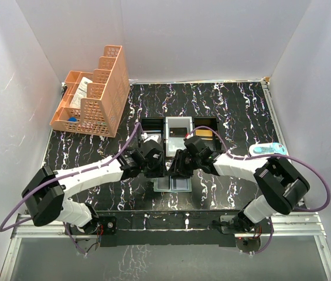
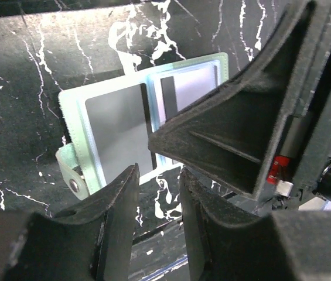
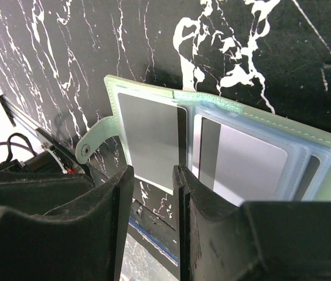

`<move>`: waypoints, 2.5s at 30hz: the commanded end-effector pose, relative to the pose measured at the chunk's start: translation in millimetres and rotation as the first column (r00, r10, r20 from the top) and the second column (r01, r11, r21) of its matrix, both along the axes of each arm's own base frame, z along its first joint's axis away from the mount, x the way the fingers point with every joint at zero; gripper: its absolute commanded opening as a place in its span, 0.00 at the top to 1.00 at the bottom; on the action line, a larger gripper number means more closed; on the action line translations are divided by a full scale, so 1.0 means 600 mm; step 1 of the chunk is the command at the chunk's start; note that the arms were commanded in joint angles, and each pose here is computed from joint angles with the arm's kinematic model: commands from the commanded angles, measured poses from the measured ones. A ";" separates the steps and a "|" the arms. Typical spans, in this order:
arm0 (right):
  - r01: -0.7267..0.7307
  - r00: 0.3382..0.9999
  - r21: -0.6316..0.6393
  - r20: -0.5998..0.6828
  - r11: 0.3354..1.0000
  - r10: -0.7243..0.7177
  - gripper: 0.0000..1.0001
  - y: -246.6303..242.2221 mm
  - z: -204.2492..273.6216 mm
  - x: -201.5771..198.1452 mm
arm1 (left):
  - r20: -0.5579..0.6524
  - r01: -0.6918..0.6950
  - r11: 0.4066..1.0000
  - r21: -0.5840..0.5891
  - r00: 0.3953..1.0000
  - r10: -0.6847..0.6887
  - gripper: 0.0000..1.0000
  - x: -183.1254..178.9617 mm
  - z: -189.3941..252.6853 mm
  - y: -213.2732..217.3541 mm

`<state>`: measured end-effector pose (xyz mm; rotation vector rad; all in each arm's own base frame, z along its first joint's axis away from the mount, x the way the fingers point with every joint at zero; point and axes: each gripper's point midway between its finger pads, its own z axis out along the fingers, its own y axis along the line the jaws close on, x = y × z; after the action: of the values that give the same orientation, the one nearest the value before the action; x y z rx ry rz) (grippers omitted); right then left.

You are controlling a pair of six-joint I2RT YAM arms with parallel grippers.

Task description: Take the credit cards out of the card holder

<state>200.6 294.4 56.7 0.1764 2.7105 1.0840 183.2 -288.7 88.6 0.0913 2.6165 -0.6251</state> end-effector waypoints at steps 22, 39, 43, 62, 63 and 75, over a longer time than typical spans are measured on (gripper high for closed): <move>0.023 0.999 -0.140 -0.037 0.990 -0.028 0.73 -0.039 -0.072 -0.015 | -0.200 -0.020 0.982 0.186 0.978 0.058 0.89 -0.046 -0.143 0.067; 0.001 0.999 -0.108 -0.045 0.994 -0.006 0.76 -0.026 -0.083 -0.017 | -0.239 -0.027 0.986 0.164 0.969 0.067 0.90 -0.063 -0.159 0.069; -0.005 0.999 -0.061 -0.043 0.998 0.003 0.76 -0.015 -0.074 -0.018 | -0.239 -0.032 0.986 0.166 0.968 0.071 0.90 -0.065 -0.160 0.073; 0.064 0.998 -0.268 0.037 0.961 -0.056 0.75 -0.058 -0.061 0.006 | -0.097 -0.030 0.970 0.242 0.994 0.055 0.78 -0.013 -0.121 0.079; 0.063 0.998 -0.273 0.036 0.960 -0.055 0.74 -0.058 -0.063 0.005 | -0.094 -0.026 0.969 0.244 0.994 0.050 0.77 -0.012 -0.121 0.078; 0.032 0.998 -0.268 0.068 0.963 -0.014 0.71 -0.027 -0.040 0.009 | -0.167 0.054 0.976 0.210 0.986 -0.018 0.89 -0.029 -0.154 0.055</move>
<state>200.0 277.6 28.3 0.1562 2.7698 0.7204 177.3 -263.2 14.7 0.1143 2.7708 -0.4238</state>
